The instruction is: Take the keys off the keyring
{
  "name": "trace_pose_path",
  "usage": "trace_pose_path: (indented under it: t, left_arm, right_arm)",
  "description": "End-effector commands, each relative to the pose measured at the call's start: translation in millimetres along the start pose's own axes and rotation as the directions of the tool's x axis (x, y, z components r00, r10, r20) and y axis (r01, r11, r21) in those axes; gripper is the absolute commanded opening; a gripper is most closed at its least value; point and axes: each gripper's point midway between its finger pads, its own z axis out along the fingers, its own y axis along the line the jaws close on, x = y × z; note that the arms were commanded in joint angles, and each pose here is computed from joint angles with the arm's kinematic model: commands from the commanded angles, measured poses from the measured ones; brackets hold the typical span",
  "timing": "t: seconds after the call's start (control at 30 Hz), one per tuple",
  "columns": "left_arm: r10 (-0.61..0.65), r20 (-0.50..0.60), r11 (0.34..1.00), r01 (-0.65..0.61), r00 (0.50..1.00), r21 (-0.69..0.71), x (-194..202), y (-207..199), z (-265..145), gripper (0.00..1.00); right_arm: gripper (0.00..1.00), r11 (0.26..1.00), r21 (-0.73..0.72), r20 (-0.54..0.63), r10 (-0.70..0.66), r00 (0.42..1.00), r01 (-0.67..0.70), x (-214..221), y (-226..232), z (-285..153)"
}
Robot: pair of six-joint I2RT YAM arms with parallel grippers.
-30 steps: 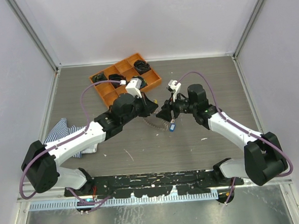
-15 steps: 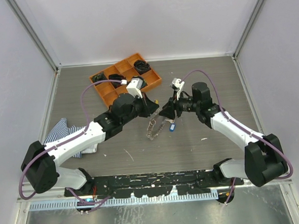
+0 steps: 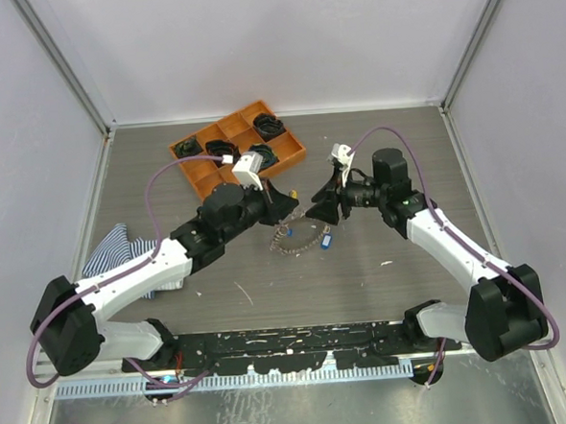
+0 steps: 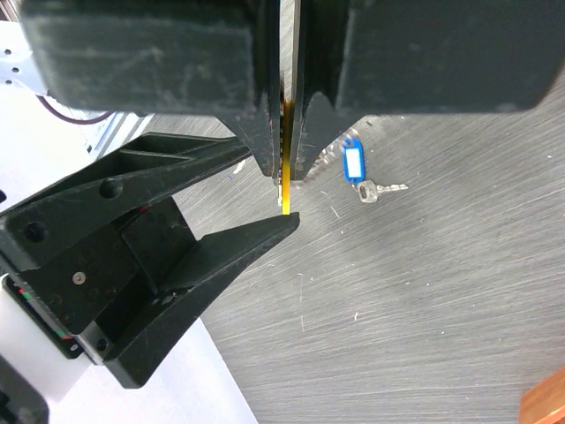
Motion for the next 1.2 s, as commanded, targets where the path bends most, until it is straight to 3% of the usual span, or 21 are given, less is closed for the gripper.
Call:
trace_pose_path:
  t: [0.0, 0.37, 0.63, 0.83, 1.17]
  left_arm:
    - [-0.024, 0.151, 0.992, 0.005, 0.988, 0.126, -44, -31, -14, 0.0]
    - [-0.032, 0.176, 0.988, 0.005, 0.984, 0.154, -47, -29, -18, 0.0]
    - [-0.001, 0.175, 0.971, -0.041, 0.985, 0.236, -46, -37, -20, 0.0]
    - [-0.027, 0.15, 0.936, -0.028, 0.988, 0.352, -45, -47, -22, 0.0]
    - [-0.002, 0.115, 0.88, -0.053, 0.993, 0.472, -36, -63, -23, 0.0]
  right_arm:
    - [0.57, 0.985, -0.082, 0.043, -0.152, 0.987, 0.155, -31, 19, -12]
    - [0.58, 0.958, -0.211, 0.077, -0.182, 0.98, 0.194, -38, 43, -28]
    - [0.56, 0.97, -0.182, 0.094, -0.144, 0.985, 0.159, -36, 37, -24]
    - [0.49, 0.975, -0.181, 0.148, -0.103, 0.984, 0.129, -33, 34, -18]
    - [0.29, 0.951, -0.238, 0.266, -0.131, 0.955, 0.197, -35, 50, -19]
